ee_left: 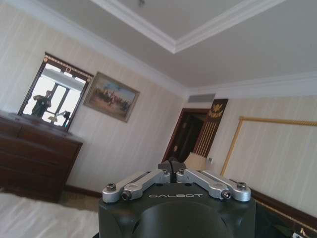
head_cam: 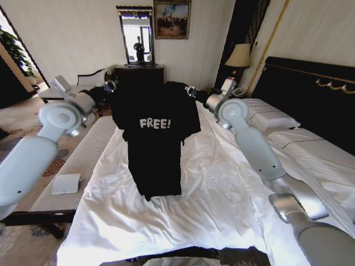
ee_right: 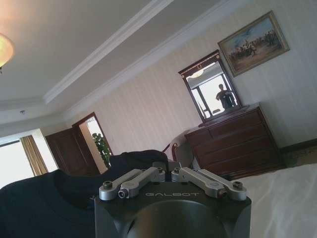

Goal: Fold the clothes on the bed.

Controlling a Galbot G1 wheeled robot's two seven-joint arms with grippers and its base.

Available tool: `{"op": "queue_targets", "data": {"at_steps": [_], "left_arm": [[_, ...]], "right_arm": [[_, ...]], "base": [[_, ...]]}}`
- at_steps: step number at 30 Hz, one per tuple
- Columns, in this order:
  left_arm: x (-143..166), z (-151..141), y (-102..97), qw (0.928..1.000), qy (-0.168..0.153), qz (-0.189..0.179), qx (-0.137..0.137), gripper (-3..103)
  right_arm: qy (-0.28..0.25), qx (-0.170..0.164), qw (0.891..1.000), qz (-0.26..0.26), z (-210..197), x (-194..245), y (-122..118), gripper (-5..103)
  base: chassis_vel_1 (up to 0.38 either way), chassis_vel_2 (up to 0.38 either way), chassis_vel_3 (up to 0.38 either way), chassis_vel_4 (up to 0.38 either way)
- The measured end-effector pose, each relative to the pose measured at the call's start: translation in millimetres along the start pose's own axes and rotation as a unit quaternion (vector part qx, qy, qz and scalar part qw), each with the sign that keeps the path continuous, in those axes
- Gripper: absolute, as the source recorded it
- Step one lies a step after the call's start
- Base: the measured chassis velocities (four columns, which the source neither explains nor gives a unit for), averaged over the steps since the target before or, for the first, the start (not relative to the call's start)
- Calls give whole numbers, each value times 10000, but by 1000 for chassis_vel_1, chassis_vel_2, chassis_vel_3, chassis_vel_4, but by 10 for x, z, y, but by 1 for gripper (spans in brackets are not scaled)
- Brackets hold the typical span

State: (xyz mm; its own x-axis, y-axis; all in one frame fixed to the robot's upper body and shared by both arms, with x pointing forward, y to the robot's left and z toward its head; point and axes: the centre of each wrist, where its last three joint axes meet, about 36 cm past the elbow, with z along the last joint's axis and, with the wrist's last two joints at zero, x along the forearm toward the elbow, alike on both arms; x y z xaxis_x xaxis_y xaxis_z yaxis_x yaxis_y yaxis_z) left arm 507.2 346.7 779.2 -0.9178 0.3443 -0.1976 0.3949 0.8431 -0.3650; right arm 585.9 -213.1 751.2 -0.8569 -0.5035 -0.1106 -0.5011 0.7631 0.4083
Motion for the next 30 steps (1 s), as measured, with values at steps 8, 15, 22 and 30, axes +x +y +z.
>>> {"op": "queue_targets", "data": {"at_steps": [8,15,22,30], "left_arm": [[500,-460,-134,9994,-210,28,-284,0],[909,-504,-491,9978,-139,283,-584,0],[1295,-279,-845,9942,183,509,-930,0],[1522,-254,-1200,9903,653,920,-816,0]], "right_arm": [[-101,22,9996,-272,-239,25,231,1],[136,-100,9970,-762,-260,450,614,1],[194,-319,9921,-1195,-360,1074,907,1],[377,-315,9917,-1187,-628,2091,1127,1]], "base": [[0,0,0,0],[0,0,0,0],[0,0,0,0],[0,0,0,0]]}}
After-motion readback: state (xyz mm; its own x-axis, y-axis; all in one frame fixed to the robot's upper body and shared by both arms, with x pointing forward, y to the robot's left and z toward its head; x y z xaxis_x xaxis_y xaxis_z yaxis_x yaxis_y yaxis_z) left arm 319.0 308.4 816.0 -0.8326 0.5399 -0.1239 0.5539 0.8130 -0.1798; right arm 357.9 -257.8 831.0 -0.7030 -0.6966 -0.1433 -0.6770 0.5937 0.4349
